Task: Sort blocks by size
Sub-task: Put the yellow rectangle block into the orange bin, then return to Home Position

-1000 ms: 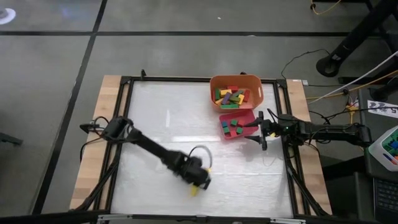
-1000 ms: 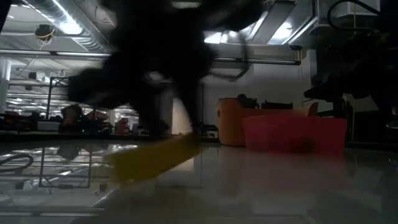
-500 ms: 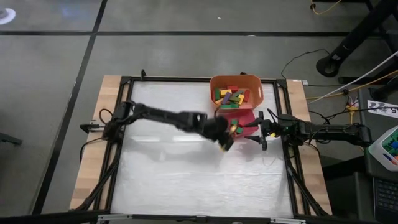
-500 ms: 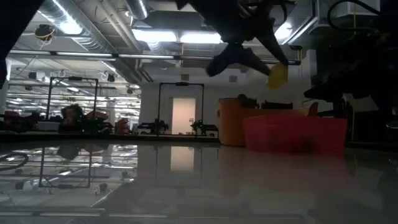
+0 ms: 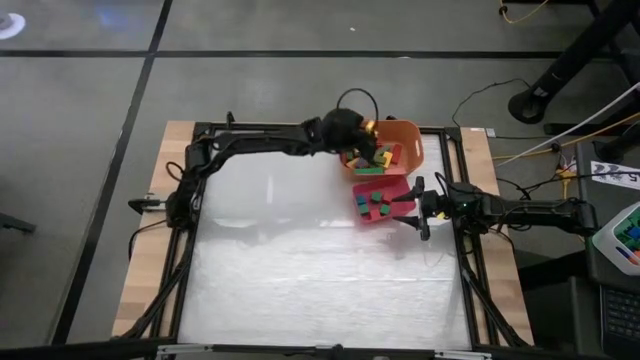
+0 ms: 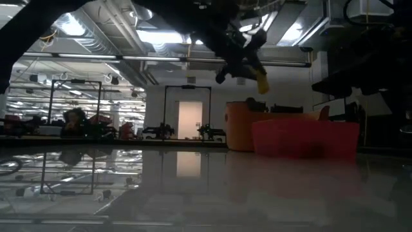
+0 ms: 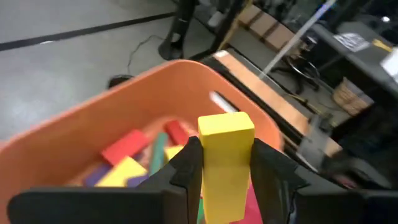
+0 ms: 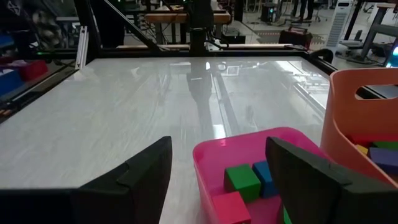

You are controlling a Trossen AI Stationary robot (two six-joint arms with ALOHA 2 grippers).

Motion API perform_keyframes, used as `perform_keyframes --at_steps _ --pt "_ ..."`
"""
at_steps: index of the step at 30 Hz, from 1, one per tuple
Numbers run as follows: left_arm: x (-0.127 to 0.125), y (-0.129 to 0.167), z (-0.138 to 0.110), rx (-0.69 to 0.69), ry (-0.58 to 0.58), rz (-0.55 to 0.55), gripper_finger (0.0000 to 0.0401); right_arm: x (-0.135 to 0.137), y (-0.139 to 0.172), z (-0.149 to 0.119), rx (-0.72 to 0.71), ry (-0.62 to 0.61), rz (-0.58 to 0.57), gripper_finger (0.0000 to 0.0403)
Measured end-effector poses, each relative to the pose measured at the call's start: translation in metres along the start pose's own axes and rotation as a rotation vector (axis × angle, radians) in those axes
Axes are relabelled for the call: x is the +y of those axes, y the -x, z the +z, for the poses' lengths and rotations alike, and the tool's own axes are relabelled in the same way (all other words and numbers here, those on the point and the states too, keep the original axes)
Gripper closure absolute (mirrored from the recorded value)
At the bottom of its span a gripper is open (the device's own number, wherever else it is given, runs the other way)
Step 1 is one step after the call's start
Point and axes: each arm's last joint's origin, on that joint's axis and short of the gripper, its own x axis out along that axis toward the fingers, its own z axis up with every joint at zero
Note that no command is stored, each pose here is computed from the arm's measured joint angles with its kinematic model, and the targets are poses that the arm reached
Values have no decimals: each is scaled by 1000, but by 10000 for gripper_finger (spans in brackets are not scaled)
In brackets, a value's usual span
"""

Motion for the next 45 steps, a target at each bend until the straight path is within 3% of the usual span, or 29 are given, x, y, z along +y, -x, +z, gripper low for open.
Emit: perform_keyframes --at_steps 6,12,15,18,23,29,37,45 --pt "27 -14 1 18 23 34 270 0 0 0 0 -1 0 146" --pt "33 -22 -7 52 47 51 215 0 0 0 1 0 0 146" --pt "33 -15 0 49 94 42 202 0 0 0 1 -1 0 145" --pt "27 1 13 51 39 -4 199 0 0 -1 9 -9 0 145" --pt "-6 41 26 54 -167 -85 200 0 0 -5 56 -14 1 145" --pt "-49 92 25 66 -351 -116 198 0 0 -8 86 -17 2 145" --pt "-104 157 4 68 -532 -90 198 1 1 -10 102 -18 4 145" --pt "-139 226 -23 91 -619 -61 200 1 9 1 -34 2 -5 146"
